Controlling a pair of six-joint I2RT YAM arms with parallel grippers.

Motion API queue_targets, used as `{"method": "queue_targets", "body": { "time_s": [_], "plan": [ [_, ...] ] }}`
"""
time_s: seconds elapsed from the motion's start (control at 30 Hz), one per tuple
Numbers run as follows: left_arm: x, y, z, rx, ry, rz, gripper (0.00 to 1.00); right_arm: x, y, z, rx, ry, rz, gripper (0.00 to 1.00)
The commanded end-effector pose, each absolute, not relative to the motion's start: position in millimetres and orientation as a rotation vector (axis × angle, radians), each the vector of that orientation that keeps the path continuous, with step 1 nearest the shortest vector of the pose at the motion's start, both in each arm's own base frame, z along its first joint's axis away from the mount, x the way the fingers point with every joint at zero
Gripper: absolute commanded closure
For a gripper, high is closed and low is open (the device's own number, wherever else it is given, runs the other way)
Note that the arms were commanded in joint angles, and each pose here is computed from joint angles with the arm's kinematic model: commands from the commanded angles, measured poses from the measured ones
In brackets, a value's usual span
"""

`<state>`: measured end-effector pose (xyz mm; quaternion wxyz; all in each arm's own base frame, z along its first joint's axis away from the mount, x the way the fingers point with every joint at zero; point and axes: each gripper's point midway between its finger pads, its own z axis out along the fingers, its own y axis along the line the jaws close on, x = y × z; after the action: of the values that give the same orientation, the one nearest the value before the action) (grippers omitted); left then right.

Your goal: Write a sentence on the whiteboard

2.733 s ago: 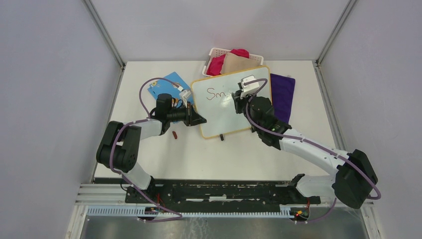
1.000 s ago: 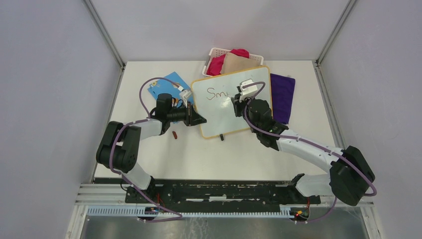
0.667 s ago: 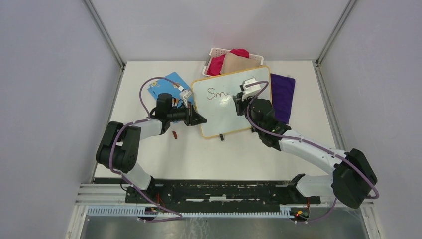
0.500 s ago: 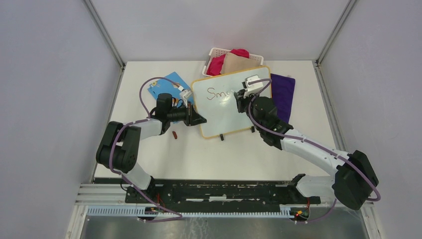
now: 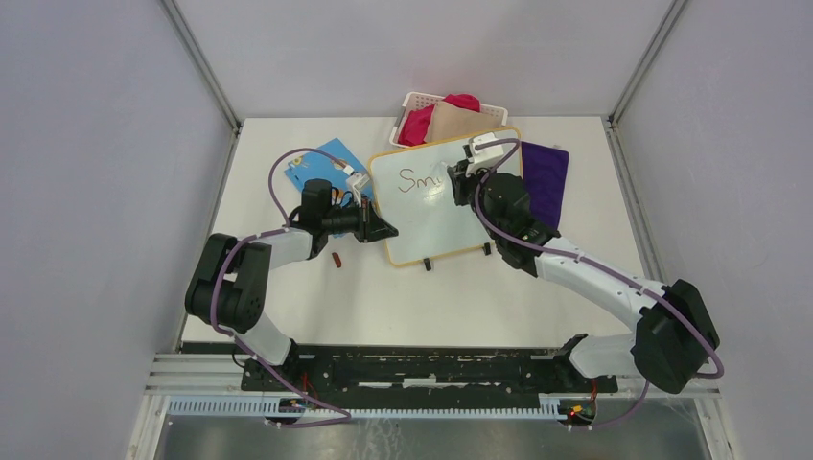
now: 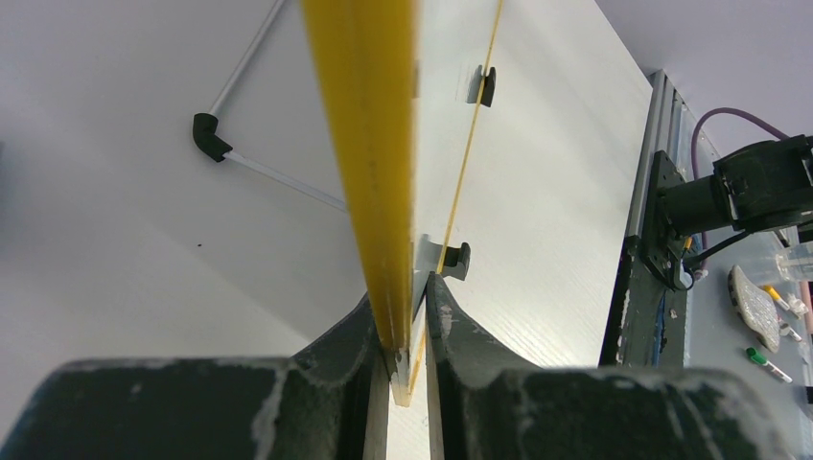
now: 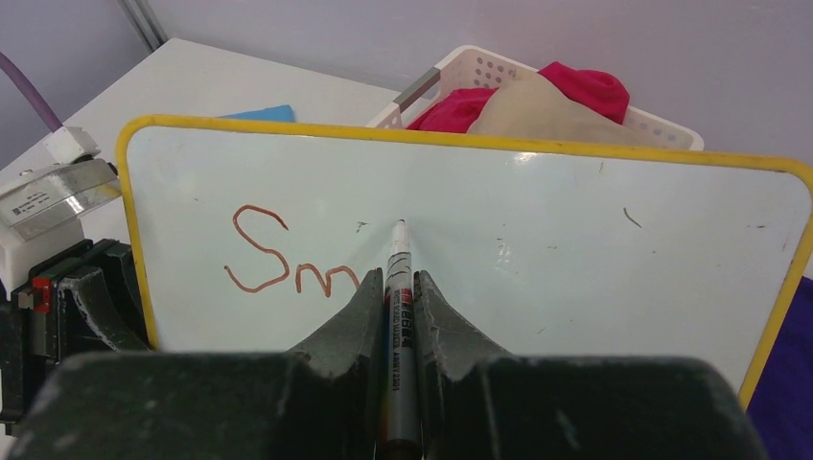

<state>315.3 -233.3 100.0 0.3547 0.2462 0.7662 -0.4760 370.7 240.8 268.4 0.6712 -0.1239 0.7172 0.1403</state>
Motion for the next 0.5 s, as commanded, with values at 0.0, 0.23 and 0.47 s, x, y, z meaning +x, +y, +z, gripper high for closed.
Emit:
{"method": "queue_targets", "body": {
  "time_s": [0.0,0.23,0.47],
  "plan": [
    [319.8,-229.7,90.5,0.656,2.009,-1.146,0.98,379.8,242.6,300.7,-0.238,1.546,0.345,1.00],
    [320.1,-229.9,90.6,0.657,2.008,-1.145,0.98,384.4,240.2,292.5,-0.237,1.564,0.336,1.00],
    [319.5,-229.8,90.9,0.656,2.009,-1.145,0.98,381.9,238.1,277.7,-0.246,1.593,0.334,1.00]
  ]
}}
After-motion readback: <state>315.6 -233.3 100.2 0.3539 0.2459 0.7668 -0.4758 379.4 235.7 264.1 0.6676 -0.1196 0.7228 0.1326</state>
